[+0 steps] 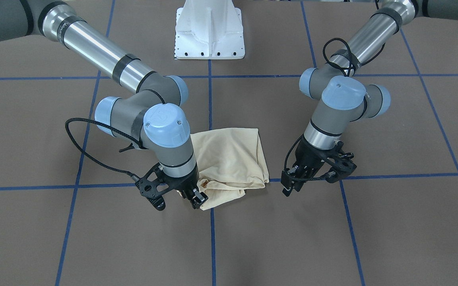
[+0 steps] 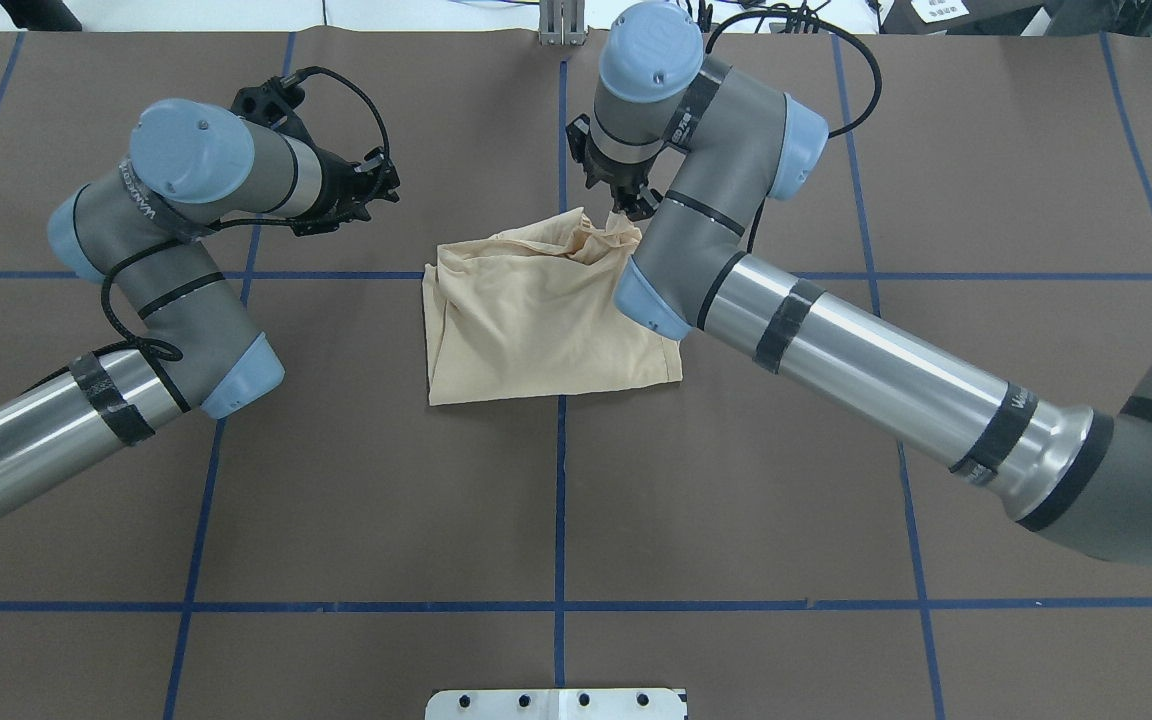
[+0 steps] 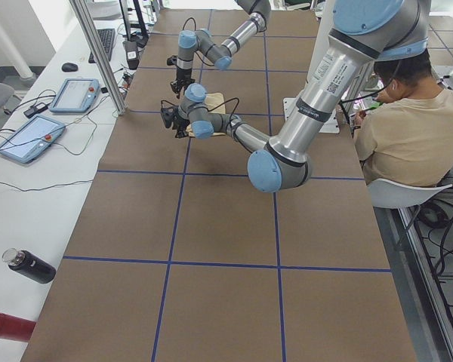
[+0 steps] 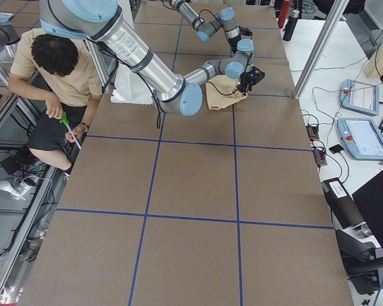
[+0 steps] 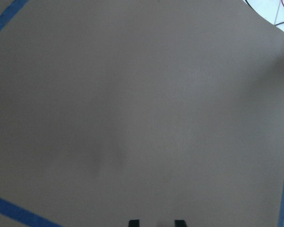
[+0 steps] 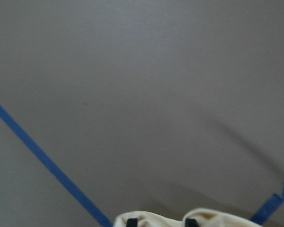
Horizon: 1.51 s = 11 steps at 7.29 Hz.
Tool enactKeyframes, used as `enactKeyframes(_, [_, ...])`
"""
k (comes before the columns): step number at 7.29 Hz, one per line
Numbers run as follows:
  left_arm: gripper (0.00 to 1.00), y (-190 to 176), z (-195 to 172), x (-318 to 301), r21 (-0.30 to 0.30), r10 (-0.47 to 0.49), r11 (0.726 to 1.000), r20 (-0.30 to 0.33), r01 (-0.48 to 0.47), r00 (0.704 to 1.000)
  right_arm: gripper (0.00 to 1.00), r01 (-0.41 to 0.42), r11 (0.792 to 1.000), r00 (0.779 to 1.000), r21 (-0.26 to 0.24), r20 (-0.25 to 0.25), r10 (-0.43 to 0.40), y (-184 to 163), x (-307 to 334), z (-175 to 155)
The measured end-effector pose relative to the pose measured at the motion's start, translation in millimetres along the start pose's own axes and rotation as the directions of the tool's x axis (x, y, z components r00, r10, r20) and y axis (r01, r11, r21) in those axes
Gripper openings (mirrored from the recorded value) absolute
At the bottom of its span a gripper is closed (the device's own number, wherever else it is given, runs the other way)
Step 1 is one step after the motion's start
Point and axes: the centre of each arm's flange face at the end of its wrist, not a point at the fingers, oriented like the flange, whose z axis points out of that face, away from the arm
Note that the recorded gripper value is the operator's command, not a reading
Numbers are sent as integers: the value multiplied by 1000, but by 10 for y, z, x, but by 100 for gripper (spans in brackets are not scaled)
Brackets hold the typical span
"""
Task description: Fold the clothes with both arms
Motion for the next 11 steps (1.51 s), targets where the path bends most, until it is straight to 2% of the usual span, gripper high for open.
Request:
enactKeyframes(2, [50,-135,-66,5,8,41,999,-10,-41,999,100,39,999,999,-11,5,-39,-638,-186,-325])
enactKeyframes(3, [50,-304,-196,-12,5,126,992,-15,-126,992,100,66,998,998,-15,-6,-66,-920,-166,-456])
enactKeyframes(4, [50,-565,-378,-133,-7,255,967,-17,-255,967,100,122,992,992,-20,-25,-123,-1281,-11,-595])
enactKeyframes(6, [50,-1299,-866,-634,-37,494,868,-23,-494,869,100,277,961,959,-24,-57,-277,-2192,648,-901])
enactKeyframes(7, [54,-1741,-1203,-959,-50,579,814,-27,-579,815,100,348,937,934,-21,-72,-349,-2690,1084,-1085])
enactKeyframes(8, [74,-2163,-1583,-1309,-57,652,756,-19,-652,758,100,421,907,903,-20,-87,-421,-3177,1582,-1303])
enactKeyframes(9, [100,-2499,-1967,-1676,-62,716,697,11,-714,698,100,490,871,866,-19,-103,-490,-3621,2084,-1570])
enactKeyframes(11, [100,-2828,-2590,-2302,-81,794,608,78,-790,603,100,601,798,789,-43,-127,-601,-4120,2995,-1926])
